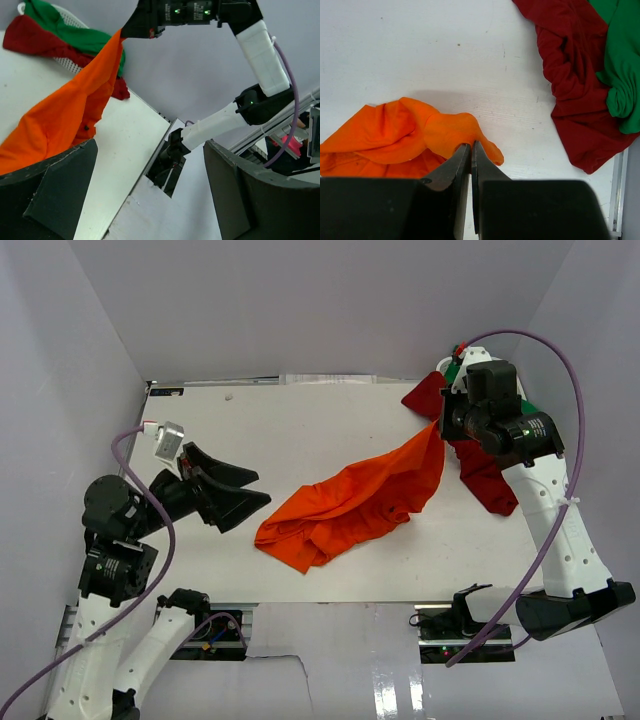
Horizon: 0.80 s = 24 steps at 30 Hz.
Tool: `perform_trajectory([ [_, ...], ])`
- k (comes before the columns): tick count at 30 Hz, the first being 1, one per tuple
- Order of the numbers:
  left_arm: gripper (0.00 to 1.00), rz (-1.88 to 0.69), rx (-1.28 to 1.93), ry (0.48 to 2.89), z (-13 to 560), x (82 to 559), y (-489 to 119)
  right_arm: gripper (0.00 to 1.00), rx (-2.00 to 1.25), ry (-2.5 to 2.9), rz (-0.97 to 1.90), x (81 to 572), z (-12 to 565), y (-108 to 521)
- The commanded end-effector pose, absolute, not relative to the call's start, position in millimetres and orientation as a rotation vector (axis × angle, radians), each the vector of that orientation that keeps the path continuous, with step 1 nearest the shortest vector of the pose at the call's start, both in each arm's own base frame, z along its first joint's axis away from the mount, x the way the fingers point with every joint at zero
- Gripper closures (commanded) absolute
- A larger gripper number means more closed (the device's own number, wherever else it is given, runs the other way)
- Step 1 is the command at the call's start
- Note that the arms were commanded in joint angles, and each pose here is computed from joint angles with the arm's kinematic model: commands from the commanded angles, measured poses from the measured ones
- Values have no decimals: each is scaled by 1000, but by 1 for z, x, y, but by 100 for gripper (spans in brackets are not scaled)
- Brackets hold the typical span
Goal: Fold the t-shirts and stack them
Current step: Flatten out the tshirt
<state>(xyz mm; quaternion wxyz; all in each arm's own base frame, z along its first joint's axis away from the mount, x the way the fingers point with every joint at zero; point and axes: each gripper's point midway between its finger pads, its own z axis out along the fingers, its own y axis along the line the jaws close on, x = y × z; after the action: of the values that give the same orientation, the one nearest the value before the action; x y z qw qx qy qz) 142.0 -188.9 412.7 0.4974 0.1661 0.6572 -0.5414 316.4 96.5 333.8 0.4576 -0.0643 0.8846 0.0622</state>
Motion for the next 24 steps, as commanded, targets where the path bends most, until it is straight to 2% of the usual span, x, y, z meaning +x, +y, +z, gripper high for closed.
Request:
perform_trajectory([
  [1, 2, -1323, 391, 1692, 383, 155, -194, 92, -142, 2110, 188, 319, 350, 99],
  [5, 2, -1359, 419, 1708, 356, 148, -196, 92, -140, 2106, 196, 318, 350, 100],
  [9, 2, -1242, 261, 1817, 319, 173, -186, 92, -140, 2106, 197, 318, 350, 99],
  [15, 2, -1039, 32, 2289, 215, 208, -174, 92, -136, 2112, 192, 317, 348, 98],
  [22, 3, -547, 29, 2631, 127, 194, -179, 92, -138, 2126, 190, 318, 341, 99],
  [24, 12, -363, 10, 2635, 120, 201, -172, 92, -137, 2129, 189, 318, 339, 99],
])
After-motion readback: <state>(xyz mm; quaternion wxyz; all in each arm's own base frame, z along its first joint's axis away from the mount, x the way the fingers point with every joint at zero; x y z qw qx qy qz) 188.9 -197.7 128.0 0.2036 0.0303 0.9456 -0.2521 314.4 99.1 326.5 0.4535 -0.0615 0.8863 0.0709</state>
